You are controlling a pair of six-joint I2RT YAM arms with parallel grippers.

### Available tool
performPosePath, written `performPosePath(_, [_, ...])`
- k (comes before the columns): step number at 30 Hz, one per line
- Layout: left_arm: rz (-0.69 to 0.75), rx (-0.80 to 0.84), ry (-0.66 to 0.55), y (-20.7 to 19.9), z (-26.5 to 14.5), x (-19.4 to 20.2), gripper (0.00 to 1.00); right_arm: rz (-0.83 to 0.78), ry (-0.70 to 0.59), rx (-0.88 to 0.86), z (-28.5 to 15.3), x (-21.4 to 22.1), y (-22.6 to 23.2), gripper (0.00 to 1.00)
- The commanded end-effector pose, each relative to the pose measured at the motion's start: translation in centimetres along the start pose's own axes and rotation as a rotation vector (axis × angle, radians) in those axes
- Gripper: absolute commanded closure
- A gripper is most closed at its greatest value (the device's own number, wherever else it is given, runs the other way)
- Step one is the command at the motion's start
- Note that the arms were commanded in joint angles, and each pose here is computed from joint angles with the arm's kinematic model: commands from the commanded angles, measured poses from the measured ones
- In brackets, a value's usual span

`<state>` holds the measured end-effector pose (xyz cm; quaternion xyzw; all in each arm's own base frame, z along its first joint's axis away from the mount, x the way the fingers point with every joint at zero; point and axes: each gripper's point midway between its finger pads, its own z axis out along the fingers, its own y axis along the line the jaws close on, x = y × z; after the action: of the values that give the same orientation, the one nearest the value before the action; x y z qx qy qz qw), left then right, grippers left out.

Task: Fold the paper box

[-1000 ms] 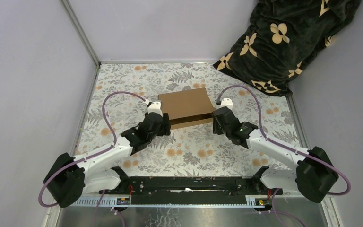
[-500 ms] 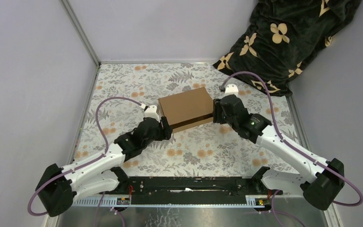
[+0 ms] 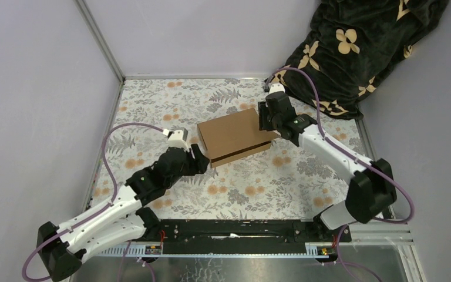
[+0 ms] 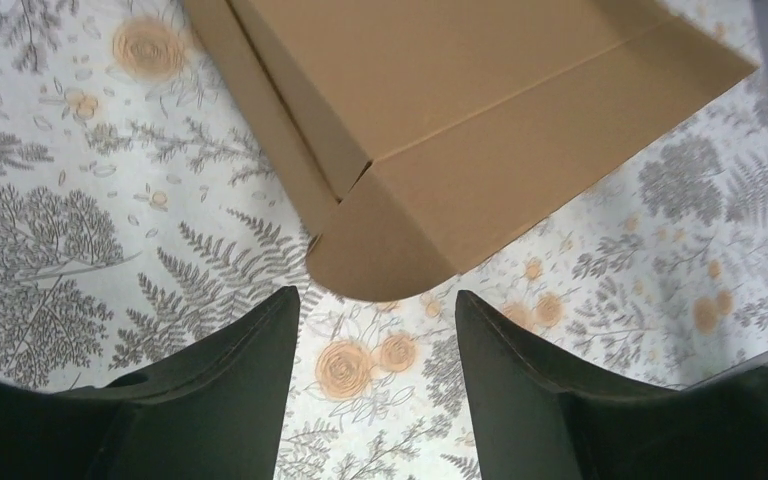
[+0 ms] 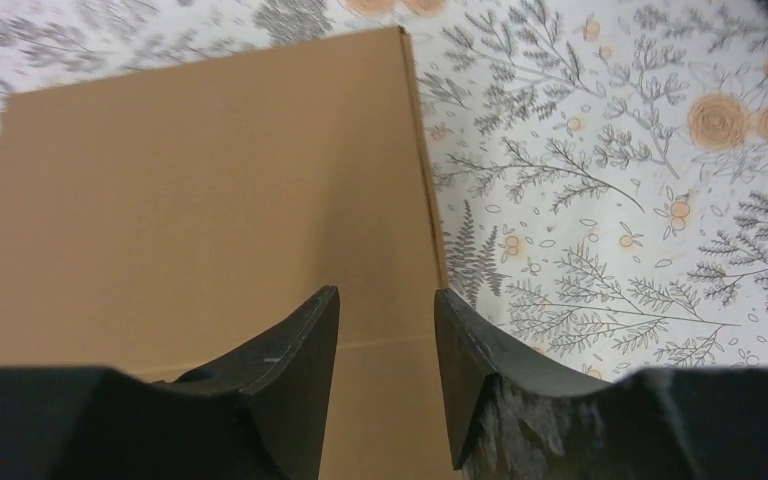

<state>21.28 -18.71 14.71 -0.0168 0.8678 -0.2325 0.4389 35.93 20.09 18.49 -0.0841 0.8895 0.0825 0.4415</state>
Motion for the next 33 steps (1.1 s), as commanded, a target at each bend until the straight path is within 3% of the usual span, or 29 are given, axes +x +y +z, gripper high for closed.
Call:
performPosePath(1, [-0.007,0.012,-0.088,-1.9,-1.1,-4.0,0.34,-0.008,0.038,-0.064,2.8,1.1,-0.4,0.53])
performPosePath(7, [0.031,0.031,-0.123,-4.6,1.0,-6.6,0.3,-0.007,0.173,-0.077,5.3,7.2,-0.6,0.56])
performPosePath(16, [0.05,-0.023,0.007,-3.4,6.4,-1.4,0.3,-0.013,0.268,-0.04,5.9,11.7,-1.8,0.58])
performPosePath(27, [0.057,-0.198,0.136,2.8,10.9,3.6,0.3,0.01,0.235,-0.059,3.3,10.4,-1.7,0.58])
performPosePath(33, [0.051,-0.149,0.112,1.2,10.1,1.4,0.31,0.004,0.182,-0.069,1.6,8.6,-1.7,0.57])
